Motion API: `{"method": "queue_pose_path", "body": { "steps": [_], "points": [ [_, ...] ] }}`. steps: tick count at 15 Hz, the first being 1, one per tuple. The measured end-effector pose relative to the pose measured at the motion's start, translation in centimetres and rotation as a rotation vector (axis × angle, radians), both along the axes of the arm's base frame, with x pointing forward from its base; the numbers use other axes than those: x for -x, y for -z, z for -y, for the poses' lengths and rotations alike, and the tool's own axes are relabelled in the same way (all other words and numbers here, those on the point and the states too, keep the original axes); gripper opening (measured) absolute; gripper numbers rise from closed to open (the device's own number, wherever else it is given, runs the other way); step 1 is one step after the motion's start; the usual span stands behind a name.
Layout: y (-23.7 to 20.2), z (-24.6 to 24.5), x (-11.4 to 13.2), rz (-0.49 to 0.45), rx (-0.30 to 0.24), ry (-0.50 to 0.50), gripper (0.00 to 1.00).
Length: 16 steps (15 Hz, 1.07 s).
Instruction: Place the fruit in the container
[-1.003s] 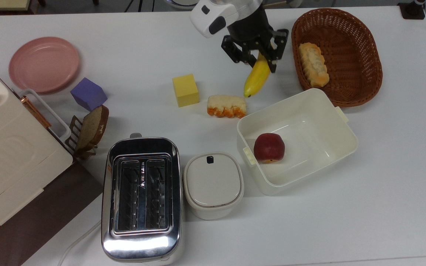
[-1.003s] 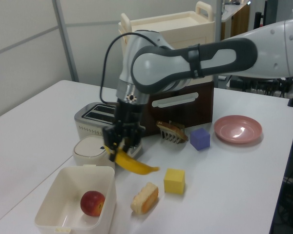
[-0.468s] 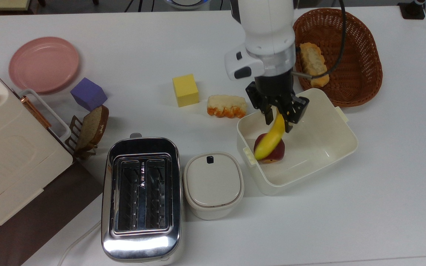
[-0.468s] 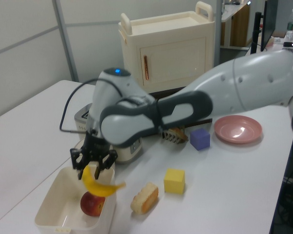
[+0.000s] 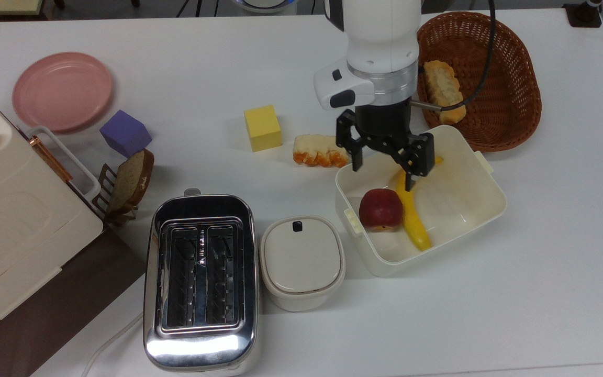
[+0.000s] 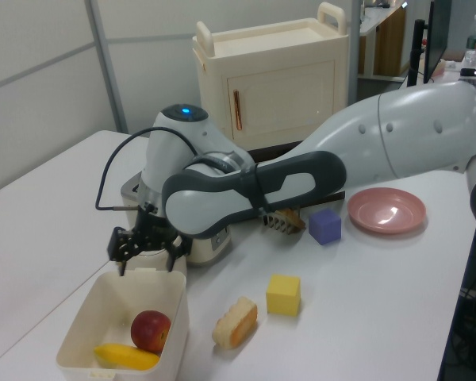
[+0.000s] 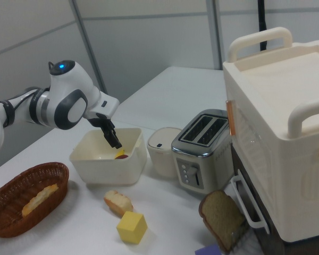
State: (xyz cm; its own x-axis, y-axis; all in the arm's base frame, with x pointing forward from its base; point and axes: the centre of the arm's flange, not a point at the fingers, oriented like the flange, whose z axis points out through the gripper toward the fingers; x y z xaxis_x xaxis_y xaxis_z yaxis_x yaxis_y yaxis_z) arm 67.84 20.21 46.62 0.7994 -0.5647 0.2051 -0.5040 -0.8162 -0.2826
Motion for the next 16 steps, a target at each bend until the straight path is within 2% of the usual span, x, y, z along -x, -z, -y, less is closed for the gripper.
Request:
{"method": "queue_pose_path", "body": {
  "steps": [3, 5, 8, 11, 16],
  "points": [
    [-1.4, 2.5, 1.6, -0.130, 0.078, -0.114, 1.00],
    [-4.4, 7.4, 3.6, -0.251, 0.096, -0.236, 1.00],
    [-8.8, 13.4, 7.1, -0.363, 0.142, -0.360, 1.00],
    [-12.2, 19.5, 10.1, -0.408, 0.148, -0.440, 1.00],
    [-12.0, 26.9, 11.0, -0.417, 0.130, -0.493, 1.00]
  ]
}}
